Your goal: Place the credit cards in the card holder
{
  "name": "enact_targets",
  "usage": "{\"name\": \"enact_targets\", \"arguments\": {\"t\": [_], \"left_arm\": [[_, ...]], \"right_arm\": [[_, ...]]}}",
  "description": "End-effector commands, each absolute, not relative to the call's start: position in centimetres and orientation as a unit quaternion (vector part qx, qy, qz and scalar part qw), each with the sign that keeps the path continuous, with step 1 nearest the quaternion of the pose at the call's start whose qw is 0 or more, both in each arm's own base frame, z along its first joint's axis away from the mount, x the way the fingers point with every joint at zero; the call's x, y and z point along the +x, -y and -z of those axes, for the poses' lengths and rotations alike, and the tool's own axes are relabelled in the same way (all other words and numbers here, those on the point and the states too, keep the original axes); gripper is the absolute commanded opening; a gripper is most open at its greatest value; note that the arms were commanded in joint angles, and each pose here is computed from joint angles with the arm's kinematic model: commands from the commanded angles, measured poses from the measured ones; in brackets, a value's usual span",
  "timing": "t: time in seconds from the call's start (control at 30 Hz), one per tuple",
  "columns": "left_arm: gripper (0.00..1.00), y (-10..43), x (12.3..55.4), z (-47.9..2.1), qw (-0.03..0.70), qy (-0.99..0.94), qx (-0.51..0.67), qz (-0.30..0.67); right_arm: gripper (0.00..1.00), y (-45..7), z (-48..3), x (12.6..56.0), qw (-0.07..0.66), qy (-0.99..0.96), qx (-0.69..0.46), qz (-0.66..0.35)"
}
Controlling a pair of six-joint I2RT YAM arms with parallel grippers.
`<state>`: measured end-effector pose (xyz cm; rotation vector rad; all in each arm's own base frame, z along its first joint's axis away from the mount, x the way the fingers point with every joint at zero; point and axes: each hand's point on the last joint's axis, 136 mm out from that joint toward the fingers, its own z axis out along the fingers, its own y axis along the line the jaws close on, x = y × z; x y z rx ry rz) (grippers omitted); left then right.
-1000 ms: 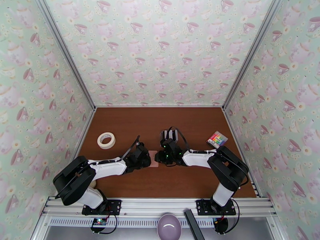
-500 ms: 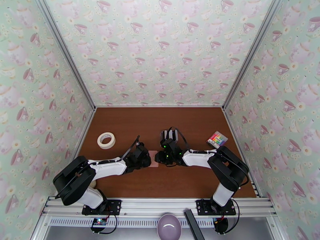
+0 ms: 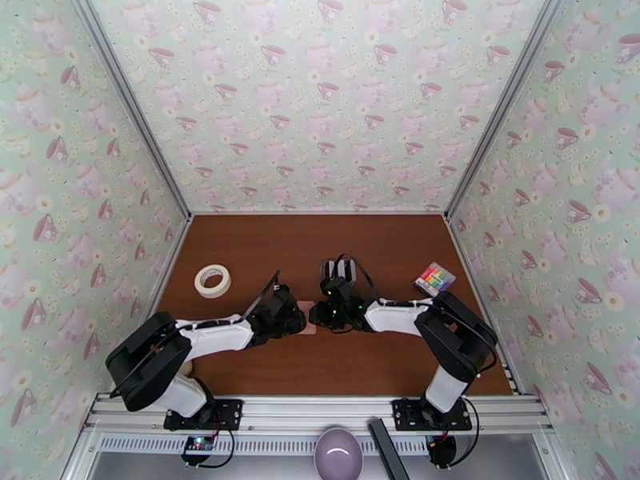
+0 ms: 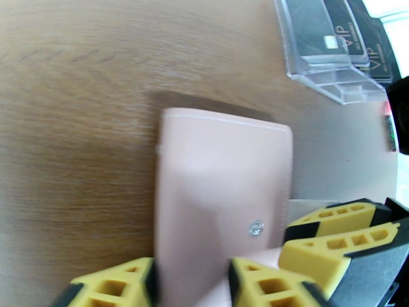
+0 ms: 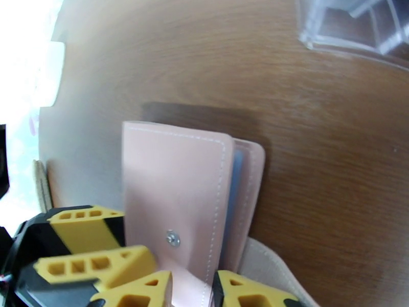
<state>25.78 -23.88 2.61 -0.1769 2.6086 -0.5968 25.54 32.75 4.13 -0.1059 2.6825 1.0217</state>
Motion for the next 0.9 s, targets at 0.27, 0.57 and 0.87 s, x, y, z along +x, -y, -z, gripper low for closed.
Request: {"name": "enact_targets", "arguments": {"t": [0.27, 0.57, 0.87], "left_arm": [[0.55, 23.1, 25.2, -4.5, 0.235, -0.944, -0.066, 0.221], [0.41, 22.7, 24.2, -3.6, 0.224, -0.947, -0.062, 0.22], [0.43, 21.8, 23.7, -2.4, 0.228, -0.949, -0.062, 0.21]], "right_arm": [[0.29, -33.9, -7.1, 26.1, 0.144, -0.907, -0.029, -0.396], [0.33, -32.5, -5.4, 26.5, 0.146, -0.923, -0.013, -0.357], [0.41, -31.9, -4.6, 27.6, 0.144, -0.927, 0.005, -0.345]]}}
